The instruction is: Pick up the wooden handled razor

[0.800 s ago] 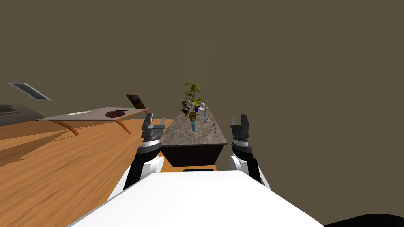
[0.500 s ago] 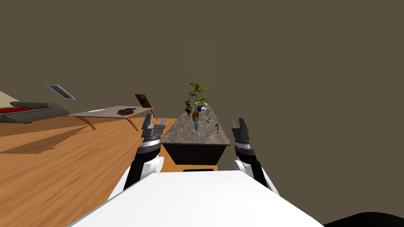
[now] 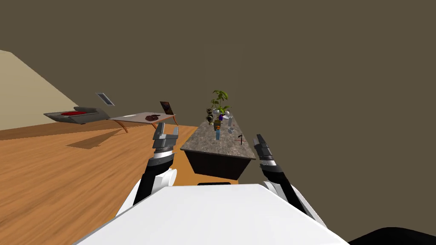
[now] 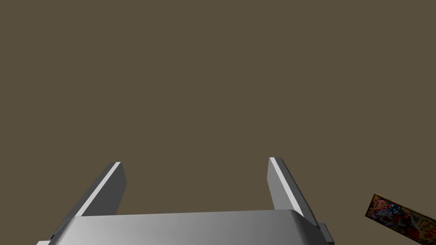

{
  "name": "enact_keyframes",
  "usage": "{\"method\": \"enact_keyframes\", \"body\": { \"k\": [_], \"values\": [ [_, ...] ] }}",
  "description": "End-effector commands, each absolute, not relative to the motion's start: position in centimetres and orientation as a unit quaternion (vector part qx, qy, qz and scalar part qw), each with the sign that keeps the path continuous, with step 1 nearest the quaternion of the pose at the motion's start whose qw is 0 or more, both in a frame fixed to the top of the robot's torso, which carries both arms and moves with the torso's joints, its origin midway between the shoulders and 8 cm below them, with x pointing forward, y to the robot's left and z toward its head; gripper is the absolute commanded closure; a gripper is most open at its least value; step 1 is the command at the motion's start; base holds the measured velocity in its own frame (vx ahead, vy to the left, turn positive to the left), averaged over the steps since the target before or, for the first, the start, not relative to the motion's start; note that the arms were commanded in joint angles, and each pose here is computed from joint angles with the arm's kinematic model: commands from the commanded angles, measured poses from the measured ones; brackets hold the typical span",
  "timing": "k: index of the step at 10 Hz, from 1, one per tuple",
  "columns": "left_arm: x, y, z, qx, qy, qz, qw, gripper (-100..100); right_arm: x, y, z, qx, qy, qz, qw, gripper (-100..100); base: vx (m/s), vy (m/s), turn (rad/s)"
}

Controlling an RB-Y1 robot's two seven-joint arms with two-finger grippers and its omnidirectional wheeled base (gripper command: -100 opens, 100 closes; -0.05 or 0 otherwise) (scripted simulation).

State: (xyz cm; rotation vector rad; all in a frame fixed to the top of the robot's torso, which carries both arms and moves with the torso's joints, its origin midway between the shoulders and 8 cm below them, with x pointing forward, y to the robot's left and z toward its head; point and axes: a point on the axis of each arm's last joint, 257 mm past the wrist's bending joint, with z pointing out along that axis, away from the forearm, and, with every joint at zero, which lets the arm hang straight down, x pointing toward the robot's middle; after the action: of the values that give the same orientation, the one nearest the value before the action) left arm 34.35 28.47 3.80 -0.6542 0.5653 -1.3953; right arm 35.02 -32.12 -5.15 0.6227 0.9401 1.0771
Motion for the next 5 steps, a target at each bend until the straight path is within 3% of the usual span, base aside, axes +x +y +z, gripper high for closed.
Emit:
{"method": "enact_keyframes", "body": {
  "k": [1, 5],
  "values": [
    [34.3, 28.5, 3.8, -0.292, 0.252, -0.622, 0.682, 0, 34.7, -34.0, -8.3, 0.296, 0.465, 0.454, 0.7, -100, -0.028, 0.063, 0.266],
    [34.3, 28.5, 3.8, -0.292, 0.252, -0.622, 0.682, 0, 34.1, -36.9, -11.8, 0.309, 0.52, 0.41, 0.682, -100, -0.014, 0.043, 0.152]
  ]
}}
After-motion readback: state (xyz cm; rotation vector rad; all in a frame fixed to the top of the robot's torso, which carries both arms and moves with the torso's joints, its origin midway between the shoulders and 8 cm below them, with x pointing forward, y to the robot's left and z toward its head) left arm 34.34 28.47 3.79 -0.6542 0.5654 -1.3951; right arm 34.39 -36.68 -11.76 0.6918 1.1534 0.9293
